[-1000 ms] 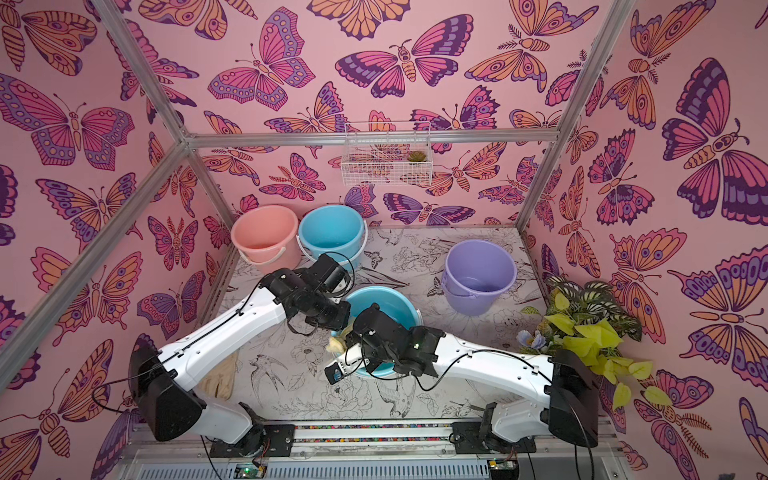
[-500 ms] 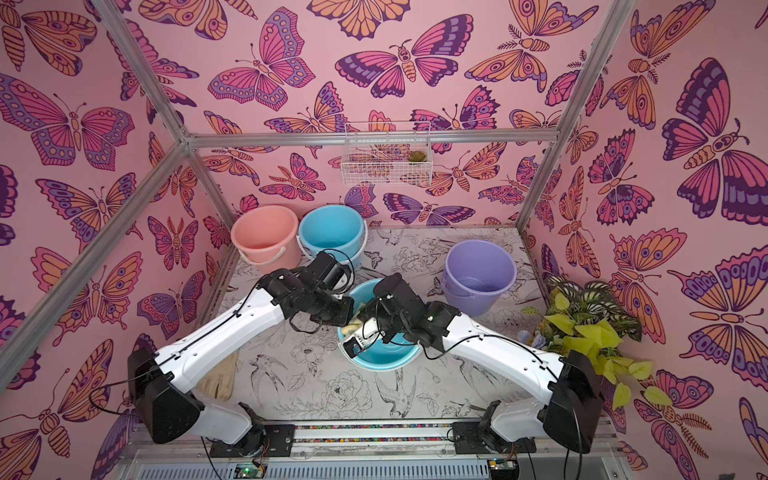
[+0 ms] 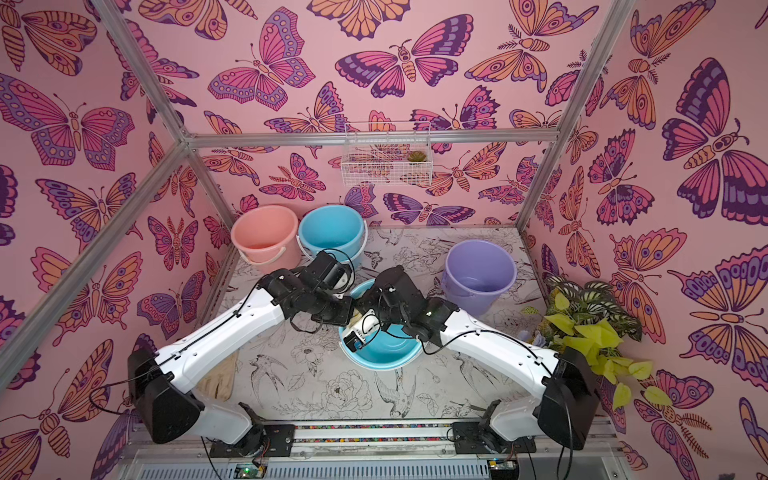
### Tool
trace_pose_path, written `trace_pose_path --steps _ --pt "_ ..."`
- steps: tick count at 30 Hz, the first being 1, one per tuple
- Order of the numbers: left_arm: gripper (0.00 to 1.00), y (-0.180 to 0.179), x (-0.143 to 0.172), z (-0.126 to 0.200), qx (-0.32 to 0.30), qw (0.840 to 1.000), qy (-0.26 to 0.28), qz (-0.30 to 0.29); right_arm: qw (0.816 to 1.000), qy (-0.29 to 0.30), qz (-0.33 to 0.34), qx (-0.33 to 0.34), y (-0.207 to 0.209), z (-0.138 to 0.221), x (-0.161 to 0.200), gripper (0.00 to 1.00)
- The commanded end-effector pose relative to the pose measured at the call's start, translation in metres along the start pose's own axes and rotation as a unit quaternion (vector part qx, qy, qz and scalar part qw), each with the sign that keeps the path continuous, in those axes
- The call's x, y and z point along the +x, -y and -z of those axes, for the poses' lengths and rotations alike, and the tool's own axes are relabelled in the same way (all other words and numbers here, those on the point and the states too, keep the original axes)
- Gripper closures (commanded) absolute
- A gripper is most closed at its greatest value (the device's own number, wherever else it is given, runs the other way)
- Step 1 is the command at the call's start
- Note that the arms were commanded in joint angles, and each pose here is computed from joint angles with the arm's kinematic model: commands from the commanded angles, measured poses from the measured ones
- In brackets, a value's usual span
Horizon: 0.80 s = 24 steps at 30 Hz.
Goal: Wipe the inside of the bucket with a cloth
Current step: Wipe the dirt from the inside of the bucket.
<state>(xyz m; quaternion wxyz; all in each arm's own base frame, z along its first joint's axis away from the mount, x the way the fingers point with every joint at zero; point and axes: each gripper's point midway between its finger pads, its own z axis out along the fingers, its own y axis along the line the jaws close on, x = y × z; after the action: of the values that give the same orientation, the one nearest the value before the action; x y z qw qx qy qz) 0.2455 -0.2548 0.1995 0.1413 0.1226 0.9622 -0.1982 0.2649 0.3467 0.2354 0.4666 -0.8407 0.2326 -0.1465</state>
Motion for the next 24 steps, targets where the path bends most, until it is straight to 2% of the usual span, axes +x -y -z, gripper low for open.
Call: trace_pose_path --steps 1,7,15,24 --pt "1.0 0.019 -0.003 0.012 0.04 0.999 0.011 -0.009 0.997 -0.046 0.019 0.054 0.033 0.0 0.023 1.0" --pt "1.0 0.016 -0.001 0.014 0.035 0.999 0.014 -0.009 0.992 -0.122 0.006 0.039 0.03 0.024 0.052 1.0" --pt "1.0 0.015 -0.002 0.014 0.032 0.999 0.016 -0.01 0.985 -0.173 -0.017 -0.015 -0.002 0.058 0.07 1.0" --pt "1.0 0.014 -0.004 0.014 0.026 0.999 0.021 -0.01 0.981 -0.163 -0.057 -0.086 -0.042 0.095 0.056 1.0"
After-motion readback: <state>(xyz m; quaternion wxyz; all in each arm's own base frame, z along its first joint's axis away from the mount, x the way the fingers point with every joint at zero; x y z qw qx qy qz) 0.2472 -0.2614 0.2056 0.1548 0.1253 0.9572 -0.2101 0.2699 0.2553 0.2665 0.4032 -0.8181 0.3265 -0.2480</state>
